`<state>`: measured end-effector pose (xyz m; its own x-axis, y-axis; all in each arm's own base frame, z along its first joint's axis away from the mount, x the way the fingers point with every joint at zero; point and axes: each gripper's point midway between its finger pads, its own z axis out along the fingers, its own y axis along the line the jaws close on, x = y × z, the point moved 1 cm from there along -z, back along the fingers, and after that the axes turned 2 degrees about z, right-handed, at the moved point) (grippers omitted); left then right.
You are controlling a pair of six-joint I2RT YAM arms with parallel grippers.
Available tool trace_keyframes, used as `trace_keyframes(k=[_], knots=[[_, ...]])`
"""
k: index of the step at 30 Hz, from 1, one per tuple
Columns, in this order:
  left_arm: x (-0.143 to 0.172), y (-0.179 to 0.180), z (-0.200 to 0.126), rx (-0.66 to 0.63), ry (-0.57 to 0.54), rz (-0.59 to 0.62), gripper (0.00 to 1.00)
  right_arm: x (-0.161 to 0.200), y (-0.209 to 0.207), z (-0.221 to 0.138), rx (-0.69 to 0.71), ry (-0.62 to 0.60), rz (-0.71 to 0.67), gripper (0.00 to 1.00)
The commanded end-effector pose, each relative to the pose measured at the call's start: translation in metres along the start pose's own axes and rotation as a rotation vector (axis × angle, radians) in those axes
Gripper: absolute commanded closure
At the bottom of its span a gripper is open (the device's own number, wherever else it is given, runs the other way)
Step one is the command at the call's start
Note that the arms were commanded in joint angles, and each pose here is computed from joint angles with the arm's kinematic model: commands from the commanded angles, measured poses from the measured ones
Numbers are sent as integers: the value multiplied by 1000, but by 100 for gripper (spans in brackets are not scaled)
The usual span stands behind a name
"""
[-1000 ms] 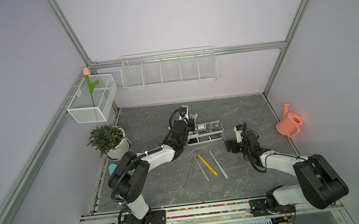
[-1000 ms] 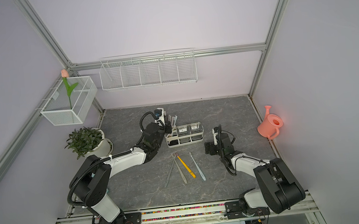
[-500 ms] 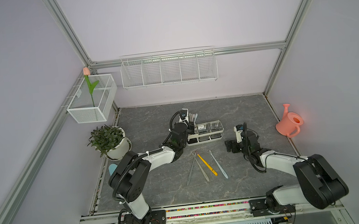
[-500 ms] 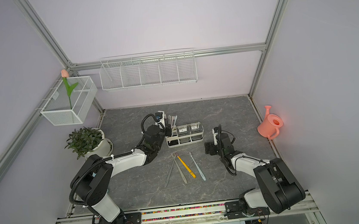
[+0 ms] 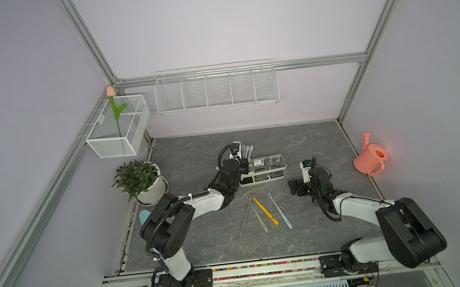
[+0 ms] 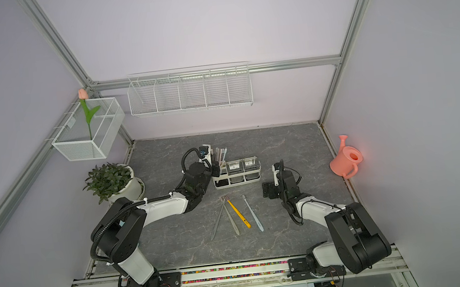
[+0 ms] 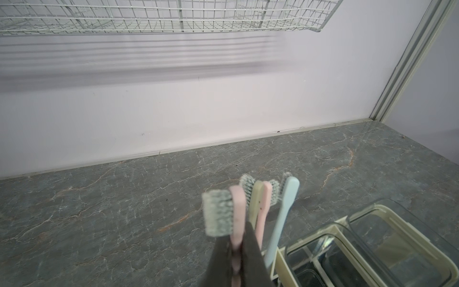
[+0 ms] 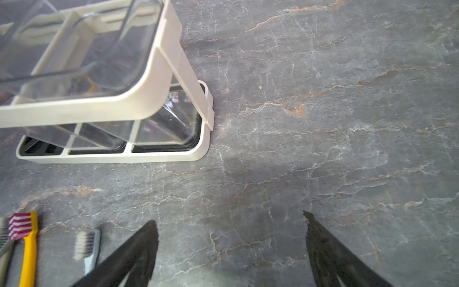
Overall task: Place the toothbrush into the toothbrush holder
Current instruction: Place the toothbrush in the toothbrush holder.
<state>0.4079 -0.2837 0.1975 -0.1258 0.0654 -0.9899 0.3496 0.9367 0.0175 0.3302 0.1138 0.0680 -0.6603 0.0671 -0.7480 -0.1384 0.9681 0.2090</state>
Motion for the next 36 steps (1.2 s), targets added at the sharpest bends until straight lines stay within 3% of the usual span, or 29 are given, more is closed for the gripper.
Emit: trace_keyframes(k=[1, 36], knots=[[10, 1, 3, 1, 6, -13, 94, -4, 1, 2, -6, 0, -16, 6], [34, 1, 5, 3, 24, -9, 94, -4, 1, 2, -7, -1, -16, 6]])
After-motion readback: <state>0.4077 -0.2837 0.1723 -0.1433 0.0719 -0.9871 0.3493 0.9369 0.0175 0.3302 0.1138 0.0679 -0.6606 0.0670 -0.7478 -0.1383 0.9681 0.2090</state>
